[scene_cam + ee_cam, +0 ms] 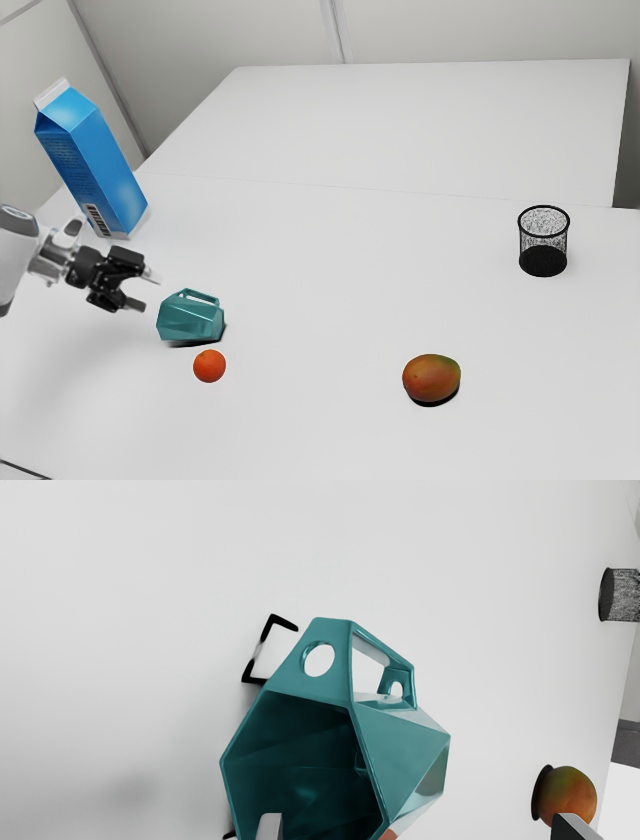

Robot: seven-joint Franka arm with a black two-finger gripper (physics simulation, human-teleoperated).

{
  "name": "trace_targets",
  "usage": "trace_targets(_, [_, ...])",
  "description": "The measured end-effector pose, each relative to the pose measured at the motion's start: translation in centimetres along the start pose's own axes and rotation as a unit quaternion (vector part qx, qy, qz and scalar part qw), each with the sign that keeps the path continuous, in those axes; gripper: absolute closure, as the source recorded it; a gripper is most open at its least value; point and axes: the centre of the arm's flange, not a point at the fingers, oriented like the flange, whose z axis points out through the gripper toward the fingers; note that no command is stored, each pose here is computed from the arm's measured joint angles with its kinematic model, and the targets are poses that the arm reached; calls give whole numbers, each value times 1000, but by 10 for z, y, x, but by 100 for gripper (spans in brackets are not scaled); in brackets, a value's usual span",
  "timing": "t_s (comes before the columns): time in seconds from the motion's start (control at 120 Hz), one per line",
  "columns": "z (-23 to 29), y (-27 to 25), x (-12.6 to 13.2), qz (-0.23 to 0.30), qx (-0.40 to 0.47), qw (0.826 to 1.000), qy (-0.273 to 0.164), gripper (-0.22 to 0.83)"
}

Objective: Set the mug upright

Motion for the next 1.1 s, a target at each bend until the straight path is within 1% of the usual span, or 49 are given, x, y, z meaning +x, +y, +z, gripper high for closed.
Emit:
trace_targets(0.408, [39, -24, -7, 29, -64, 997, 10, 2])
trace_targets(0.667, [53, -22, -8, 57, -87, 994, 10, 4])
trace_targets(0.733, [54, -21, -8, 64, -92, 994, 10, 10])
trace_targets(0.975, [57, -18, -8, 86, -100, 991, 12, 45])
trace_targets(1.1, [59, -16, -9, 93, -104, 990, 13, 60])
